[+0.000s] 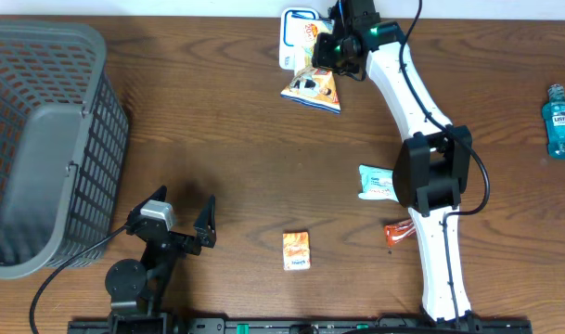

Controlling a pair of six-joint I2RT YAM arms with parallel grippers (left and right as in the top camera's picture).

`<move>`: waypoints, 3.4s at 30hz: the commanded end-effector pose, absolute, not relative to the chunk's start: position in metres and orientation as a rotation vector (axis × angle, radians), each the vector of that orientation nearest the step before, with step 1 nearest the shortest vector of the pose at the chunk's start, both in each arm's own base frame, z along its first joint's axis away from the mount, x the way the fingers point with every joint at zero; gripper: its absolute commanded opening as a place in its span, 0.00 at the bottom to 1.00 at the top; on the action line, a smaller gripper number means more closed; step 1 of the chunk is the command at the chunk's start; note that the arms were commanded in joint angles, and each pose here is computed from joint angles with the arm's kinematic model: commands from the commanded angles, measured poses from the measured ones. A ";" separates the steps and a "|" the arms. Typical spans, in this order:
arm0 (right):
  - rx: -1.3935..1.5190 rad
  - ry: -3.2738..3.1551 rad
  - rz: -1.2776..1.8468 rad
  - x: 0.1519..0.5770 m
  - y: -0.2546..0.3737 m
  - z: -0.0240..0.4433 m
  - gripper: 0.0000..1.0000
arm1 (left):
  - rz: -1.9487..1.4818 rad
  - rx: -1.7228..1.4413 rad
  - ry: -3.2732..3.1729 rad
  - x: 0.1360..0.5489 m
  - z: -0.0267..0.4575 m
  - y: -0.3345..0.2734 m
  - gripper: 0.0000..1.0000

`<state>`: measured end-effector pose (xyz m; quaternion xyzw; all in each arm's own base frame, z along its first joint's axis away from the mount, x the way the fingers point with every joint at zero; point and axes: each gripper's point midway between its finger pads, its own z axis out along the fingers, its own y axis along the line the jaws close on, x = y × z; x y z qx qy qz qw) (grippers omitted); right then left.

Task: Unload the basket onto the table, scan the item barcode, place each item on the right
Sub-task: 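Carry the snack bag to the right edge and drop it, then move the right gripper over the orange-red snack bar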

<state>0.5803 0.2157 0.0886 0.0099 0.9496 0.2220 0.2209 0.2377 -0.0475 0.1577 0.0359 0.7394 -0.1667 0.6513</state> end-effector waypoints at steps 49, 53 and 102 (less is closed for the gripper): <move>1.494 2.459 -0.050 0.375 -0.342 0.114 0.99 | -0.398 0.083 1.720 0.237 0.141 -0.050 0.98; 1.496 2.338 0.026 0.380 -0.328 0.163 0.99 | -0.398 0.083 1.720 0.237 0.141 -0.050 0.98; 1.550 2.863 -0.003 0.215 0.039 0.047 0.80 | -0.398 0.083 1.720 0.237 0.141 -0.050 0.98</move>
